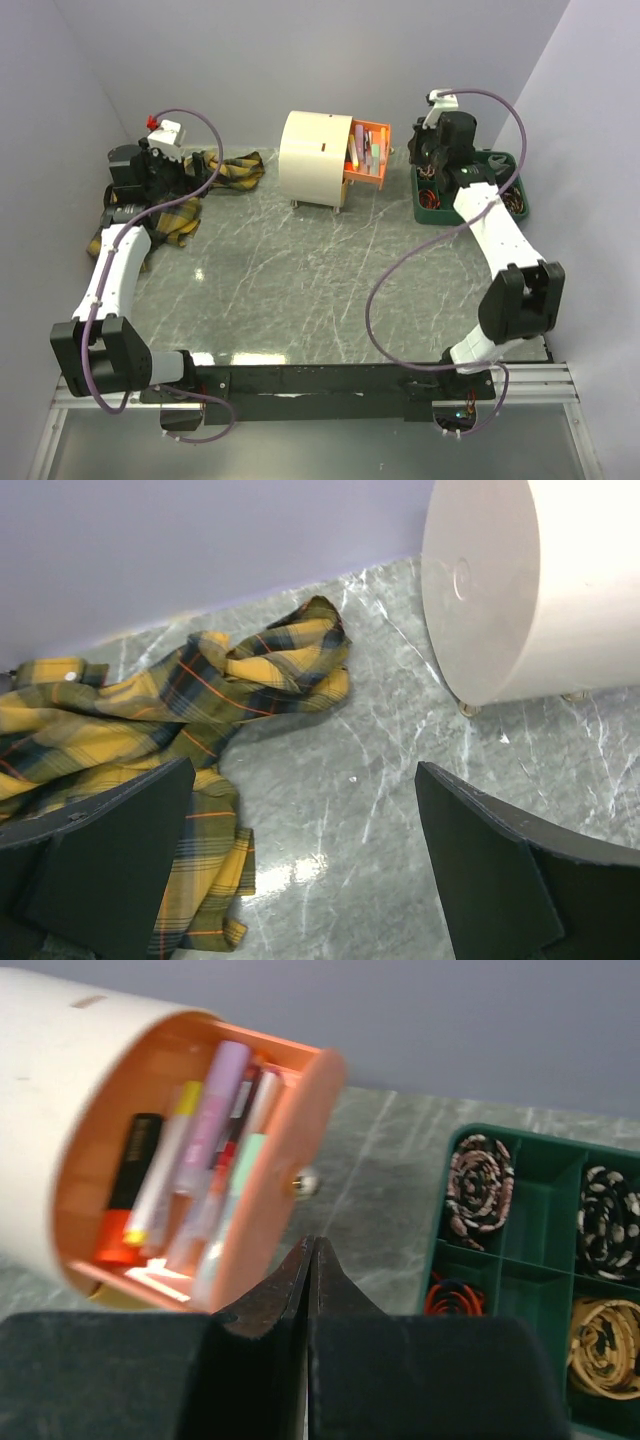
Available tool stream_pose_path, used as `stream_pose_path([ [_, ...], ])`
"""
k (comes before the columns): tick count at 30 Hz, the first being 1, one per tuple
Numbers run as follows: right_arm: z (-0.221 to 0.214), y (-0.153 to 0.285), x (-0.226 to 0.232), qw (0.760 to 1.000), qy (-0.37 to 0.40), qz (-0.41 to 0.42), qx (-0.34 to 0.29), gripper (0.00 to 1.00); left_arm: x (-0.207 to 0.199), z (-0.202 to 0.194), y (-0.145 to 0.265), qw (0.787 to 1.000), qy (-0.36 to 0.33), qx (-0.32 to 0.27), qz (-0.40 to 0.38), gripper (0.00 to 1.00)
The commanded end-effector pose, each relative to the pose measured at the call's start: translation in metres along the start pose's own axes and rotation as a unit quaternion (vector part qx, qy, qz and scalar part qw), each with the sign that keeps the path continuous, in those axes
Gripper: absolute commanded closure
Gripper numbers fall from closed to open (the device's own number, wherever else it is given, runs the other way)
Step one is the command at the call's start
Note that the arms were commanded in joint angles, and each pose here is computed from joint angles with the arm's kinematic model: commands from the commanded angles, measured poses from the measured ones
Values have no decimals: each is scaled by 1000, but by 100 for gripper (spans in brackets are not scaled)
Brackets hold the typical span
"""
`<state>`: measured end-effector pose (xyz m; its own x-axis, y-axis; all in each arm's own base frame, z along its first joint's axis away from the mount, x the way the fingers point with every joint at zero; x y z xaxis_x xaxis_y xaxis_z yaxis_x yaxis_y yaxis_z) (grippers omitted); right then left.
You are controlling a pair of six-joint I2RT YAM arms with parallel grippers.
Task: Sort the stationery into containers
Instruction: Close the drawer in the storage box.
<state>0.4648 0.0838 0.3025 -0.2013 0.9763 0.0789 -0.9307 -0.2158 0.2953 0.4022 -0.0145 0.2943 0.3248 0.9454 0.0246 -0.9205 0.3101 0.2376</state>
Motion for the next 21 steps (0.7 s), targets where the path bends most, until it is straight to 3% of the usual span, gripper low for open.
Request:
stream_pose_path([
  [1,31,-20,-20,999,5,-23,-43,100,-5,28,-4,999,-19,-33,-11,0],
  [15,21,-94,-11,1000,-20,15,-14,100,-9,4,-17,999,-30,7,-16,0],
  [21,18,-109,19,998,-27,55,-2,100,-7,-5,-20,999,-31,20,-15,1],
])
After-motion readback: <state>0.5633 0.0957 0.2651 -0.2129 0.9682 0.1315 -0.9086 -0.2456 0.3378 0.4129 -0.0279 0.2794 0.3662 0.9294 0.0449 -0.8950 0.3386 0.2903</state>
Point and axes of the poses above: each gripper's point midway between its finger pads, its own y axis back along the fingers, its own x axis along the line the jaws close on, z = x × y, the point moved 2 cm from there along y, back along the fingers
